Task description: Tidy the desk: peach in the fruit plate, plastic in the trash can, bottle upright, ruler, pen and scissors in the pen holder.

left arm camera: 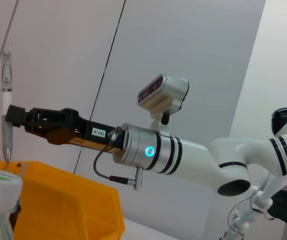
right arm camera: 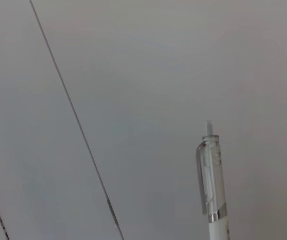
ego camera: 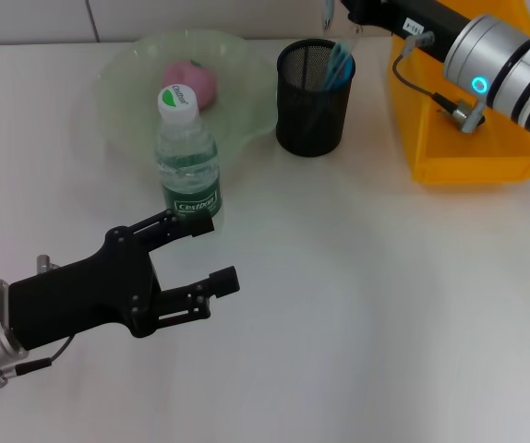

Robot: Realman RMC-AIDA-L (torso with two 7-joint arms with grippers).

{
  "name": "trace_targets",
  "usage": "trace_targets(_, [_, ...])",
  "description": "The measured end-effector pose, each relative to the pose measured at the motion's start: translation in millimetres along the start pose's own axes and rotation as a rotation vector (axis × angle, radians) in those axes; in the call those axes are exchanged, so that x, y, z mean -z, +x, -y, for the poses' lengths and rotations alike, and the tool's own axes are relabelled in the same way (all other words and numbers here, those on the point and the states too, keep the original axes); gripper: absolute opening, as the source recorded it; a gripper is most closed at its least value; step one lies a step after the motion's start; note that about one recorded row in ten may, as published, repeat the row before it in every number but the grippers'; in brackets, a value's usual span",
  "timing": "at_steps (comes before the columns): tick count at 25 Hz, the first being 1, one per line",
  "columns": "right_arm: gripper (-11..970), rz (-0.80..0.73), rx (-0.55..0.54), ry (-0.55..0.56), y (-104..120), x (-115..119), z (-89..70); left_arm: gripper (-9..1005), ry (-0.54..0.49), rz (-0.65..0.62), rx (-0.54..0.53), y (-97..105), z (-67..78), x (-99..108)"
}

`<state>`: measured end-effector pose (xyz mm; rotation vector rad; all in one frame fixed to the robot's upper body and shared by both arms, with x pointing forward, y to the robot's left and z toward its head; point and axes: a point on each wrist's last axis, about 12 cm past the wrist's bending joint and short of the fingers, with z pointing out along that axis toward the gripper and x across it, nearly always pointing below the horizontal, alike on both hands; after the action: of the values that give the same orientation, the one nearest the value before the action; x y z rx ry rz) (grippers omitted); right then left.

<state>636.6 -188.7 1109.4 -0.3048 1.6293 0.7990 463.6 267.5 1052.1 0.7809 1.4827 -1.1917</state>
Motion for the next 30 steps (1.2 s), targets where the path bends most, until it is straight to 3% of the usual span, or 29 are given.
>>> trace_targets(15, [138, -0.051, 0.009, -0.003, 16, 7, -2.0, 832, -0.004, -0.001, -0.013, 1, 0.8, 2])
trace_targets(21, [365, -0.045, -0.003, 0.004, 19, 13, 0.2, 832, -0.004, -0.001, -0.012, 1, 1.4, 3])
trace_targets(27, [369, -0.007, -0.019, -0.036, 19, 22, -2.2, 832, 0.001, 0.001, -0.013, 3, 3.2, 2])
trace_targets(30, [394, 0.061, -0.037, -0.11, 14, 38, -6.0, 832, 0.004, 0.002, -0.013, 3, 3.5, 2])
